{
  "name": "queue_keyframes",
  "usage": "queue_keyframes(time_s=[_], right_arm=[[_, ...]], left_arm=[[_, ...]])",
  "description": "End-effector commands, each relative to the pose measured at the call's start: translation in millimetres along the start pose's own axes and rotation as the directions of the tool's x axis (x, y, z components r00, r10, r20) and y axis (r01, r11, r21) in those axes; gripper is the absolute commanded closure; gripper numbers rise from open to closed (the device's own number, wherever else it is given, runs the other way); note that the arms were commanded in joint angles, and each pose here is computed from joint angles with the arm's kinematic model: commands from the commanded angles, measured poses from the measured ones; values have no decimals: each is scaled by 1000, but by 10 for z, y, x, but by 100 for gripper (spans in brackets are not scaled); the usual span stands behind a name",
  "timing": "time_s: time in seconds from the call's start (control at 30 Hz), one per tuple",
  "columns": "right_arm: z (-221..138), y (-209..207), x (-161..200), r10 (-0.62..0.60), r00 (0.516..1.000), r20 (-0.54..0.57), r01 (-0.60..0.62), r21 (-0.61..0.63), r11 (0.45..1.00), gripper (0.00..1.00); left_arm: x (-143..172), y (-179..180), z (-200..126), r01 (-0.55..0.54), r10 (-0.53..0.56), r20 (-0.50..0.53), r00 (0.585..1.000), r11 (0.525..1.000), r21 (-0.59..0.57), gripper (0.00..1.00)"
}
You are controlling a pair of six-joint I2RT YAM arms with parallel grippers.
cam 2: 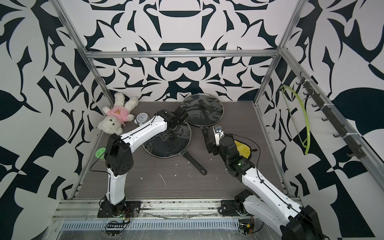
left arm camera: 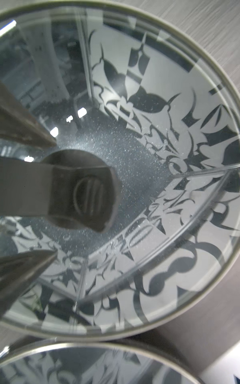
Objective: Wipe the pot lid with a cloth
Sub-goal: Pick up the pot lid from the cooking pot.
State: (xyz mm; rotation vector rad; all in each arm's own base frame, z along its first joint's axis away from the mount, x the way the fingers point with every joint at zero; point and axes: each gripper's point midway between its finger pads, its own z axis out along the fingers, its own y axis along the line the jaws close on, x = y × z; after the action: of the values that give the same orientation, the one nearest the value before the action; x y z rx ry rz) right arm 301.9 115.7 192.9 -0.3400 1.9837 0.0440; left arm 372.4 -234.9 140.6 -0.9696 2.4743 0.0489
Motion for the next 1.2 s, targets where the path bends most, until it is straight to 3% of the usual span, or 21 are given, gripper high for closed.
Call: queue_keyframes(time_s=[0.0,0.4,0.63,1.0,1.17], right_arm=[[-55,-46,-197,12,998,58,-13,21,1000,0],[-5,-48,-189,26,998,56,-28,30,999,1],[22,-44,-180,32,998,50,-34,33,999,0],[63,-168,-151,176,984,28,-178,110,978,0],[30,-329,-120,263,964,40,-265,198,944,0]], left_arm=[[-38,108,15,-14,14,-10,1000,999,-51,24],[39,91,88,-24,20,-72,997,998,-60,58],[-73,70,-19,-50,48,-38,998,998,-44,89],[-482,-73,-583,-98,84,91,992,982,161,97],[-592,-109,-863,-142,101,145,984,940,310,98]])
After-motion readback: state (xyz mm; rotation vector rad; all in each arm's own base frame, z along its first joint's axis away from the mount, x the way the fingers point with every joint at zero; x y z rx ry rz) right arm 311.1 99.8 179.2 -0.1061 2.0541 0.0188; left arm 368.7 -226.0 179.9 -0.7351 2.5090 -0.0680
